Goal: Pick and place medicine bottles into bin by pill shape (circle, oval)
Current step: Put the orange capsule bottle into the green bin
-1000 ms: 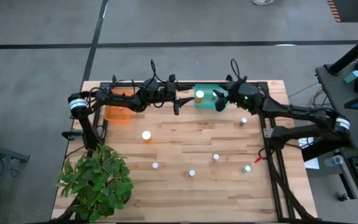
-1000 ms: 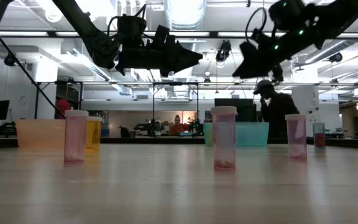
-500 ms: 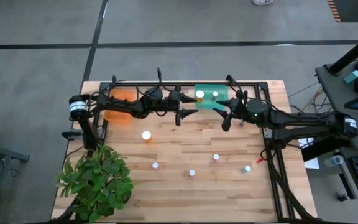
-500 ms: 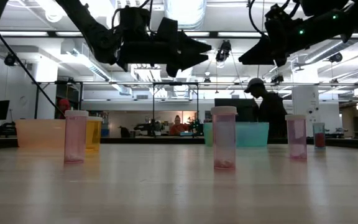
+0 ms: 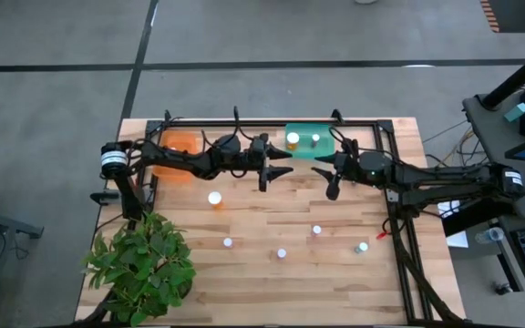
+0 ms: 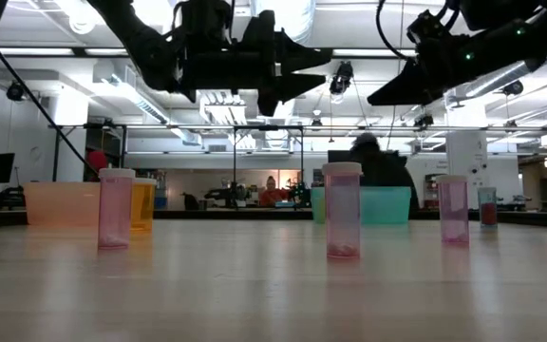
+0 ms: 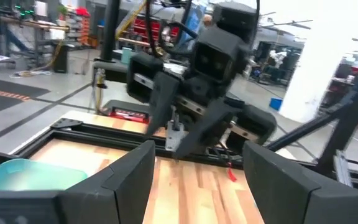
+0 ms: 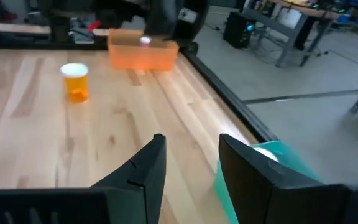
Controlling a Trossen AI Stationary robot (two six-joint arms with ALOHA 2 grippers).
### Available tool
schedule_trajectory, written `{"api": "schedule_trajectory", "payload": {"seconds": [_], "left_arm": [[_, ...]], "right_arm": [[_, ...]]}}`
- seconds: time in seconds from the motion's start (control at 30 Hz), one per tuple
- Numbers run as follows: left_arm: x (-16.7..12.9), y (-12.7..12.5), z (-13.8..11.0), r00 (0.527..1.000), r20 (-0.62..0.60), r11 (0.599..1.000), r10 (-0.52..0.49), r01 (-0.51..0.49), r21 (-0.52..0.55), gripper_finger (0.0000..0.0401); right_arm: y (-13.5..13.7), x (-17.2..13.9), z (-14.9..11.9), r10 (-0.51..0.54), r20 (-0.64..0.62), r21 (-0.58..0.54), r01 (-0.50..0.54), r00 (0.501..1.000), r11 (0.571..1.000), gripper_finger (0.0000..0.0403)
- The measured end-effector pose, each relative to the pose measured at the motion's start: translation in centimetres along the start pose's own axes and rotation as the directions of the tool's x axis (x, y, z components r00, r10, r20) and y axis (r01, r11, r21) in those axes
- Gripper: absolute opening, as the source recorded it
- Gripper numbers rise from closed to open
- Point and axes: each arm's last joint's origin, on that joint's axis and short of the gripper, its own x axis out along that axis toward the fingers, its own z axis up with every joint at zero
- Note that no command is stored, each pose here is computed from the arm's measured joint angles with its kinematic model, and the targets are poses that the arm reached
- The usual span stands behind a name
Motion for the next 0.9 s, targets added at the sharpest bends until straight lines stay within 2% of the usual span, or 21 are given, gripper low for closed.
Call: {"api": "schedule_trajectory", "payload": {"seconds": [0.17, 0.3, 0.37, 0.43, 0.5, 0.53, 0.6, 0.73, 0.83, 0.9], "left_arm": [[0.1, -0.5, -0.1, 1.0, 0.002, 1.0, 0.008, -0.008, -0.001, 0.0224], [0.2, -0.7, -0.1, 1.0, 0.001, 1.0, 0.003, -0.003, -0.007, 0.0224], [0.2, -0.8, -0.3, 1.0, -0.013, 0.998, 0.003, -0.004, -0.06, 0.0224], [0.3, -0.9, -0.6, 0.997, -0.072, 0.985, 0.018, -0.03, -0.17, 0.0224], [0.6, -1.3, -1.0, 0.98, -0.197, 0.959, 0.033, -0.087, -0.268, 0.0221], [0.8, -1.9, -1.2, 0.962, -0.272, 0.953, 0.031, -0.11, -0.282, 0.0219], [1.2, -3.0, -1.6, 0.892, -0.453, 0.939, 0.02, -0.172, -0.296, 0.0212], [1.2, -5.3, -0.9, 0.699, -0.716, 0.902, -0.005, -0.305, -0.304, 0.0202], [0.0, -6.2, -0.4, 0.512, -0.859, 0.854, -0.005, -0.444, -0.27, 0.0201], [-0.9, -6.5, -0.5, 0.402, -0.916, 0.802, 0.012, -0.551, -0.231, 0.02]], "right_arm": [[0.1, 0.0, -0.9, 0.007, -0.017, 0.0, -0.007, 1.0, 1.0, 0.0137], [0.2, 0.0, -1.5, 0.001, 0.03, 0.002, -0.001, 1.0, 1.0, 0.0137], [0.2, -0.1, -1.7, -0.003, 0.06, 0.002, 0.003, 0.998, 1.0, 0.0137], [0.2, -0.1, -1.9, -0.005, 0.073, 0.002, 0.005, 0.997, 1.0, 0.0137], [0.2, -0.1, -1.9, -0.005, 0.073, -0.003, 0.005, 0.997, 1.0, 0.0137], [0.2, -0.1, -1.9, -0.005, 0.073, -0.006, 0.005, 0.997, 1.0, 0.0137], [0.2, -0.1, -1.9, -0.005, 0.073, -0.011, 0.006, 0.997, 1.0, 0.0137], [0.2, -0.1, -1.8, -0.006, 0.077, -0.027, 0.008, 0.997, 1.0, 0.0137], [0.2, -0.1, -1.7, -0.006, 0.079, -0.031, 0.008, 0.997, 0.999, 0.0137], [0.2, -0.1, -1.7, -0.006, 0.078, -0.031, 0.008, 0.997, 0.999, 0.0137]]}}
